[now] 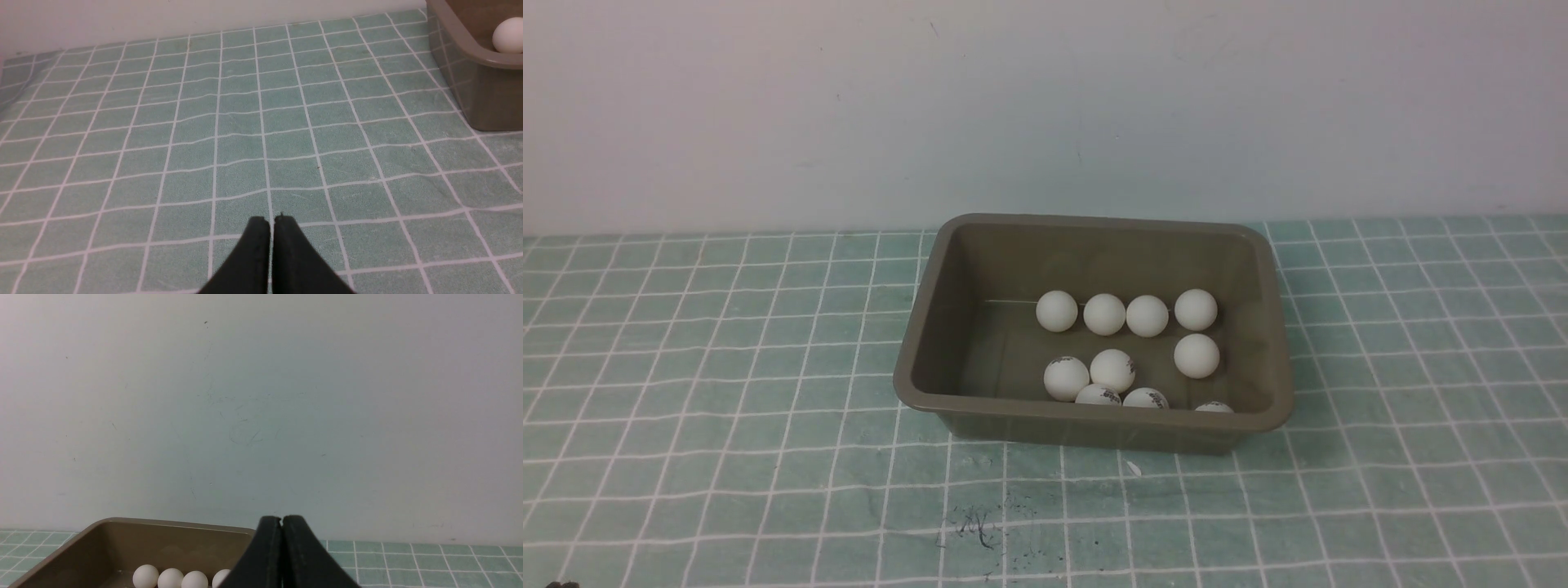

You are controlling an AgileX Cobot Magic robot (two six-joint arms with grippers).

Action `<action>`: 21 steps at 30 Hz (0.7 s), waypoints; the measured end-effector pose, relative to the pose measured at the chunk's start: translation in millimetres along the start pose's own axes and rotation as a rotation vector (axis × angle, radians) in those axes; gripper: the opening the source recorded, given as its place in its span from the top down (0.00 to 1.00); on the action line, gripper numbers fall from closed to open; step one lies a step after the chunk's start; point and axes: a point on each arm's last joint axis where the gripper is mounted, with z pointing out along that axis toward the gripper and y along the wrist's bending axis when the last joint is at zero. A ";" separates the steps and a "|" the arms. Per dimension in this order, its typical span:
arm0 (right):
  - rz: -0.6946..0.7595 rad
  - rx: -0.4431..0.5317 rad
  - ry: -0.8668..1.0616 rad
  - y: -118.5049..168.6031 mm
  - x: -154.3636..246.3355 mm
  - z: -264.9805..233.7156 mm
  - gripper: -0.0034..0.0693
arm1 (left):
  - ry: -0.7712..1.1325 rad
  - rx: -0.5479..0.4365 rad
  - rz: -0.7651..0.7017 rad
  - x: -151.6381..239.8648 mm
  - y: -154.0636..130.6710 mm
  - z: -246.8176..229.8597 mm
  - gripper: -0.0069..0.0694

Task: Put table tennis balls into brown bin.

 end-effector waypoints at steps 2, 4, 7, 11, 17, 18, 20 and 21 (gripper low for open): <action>0.000 0.000 0.000 0.0 0.0 0.0 0.97 | 0.000 0.000 0.001 0.0 0.0 0.0 0.92; 0.000 0.000 0.000 0.0 0.0 0.0 0.97 | 0.000 0.000 0.001 0.0 0.0 0.0 0.92; 0.000 0.000 0.000 0.0 0.0 0.0 0.97 | 0.000 0.000 0.002 0.0 0.0 0.0 0.92; 0.000 0.000 0.000 0.0 0.0 0.0 0.97 | 0.000 0.000 0.002 0.0 0.0 0.0 0.92; -0.009 0.041 0.003 -1.9 7.7 -0.9 0.97 | 0.000 0.000 0.004 0.0 0.0 0.0 0.92; -0.018 0.068 0.012 -3.4 14.9 0.6 0.97 | 0.000 0.000 0.004 0.0 0.0 0.0 0.92; -0.039 0.125 0.035 -6.7 28.8 5.2 0.97 | 0.000 0.000 0.004 0.0 0.0 0.0 0.92; -0.050 0.158 0.057 -9.5 39.6 10.1 0.97 | 0.000 0.000 0.004 0.0 0.0 0.0 0.92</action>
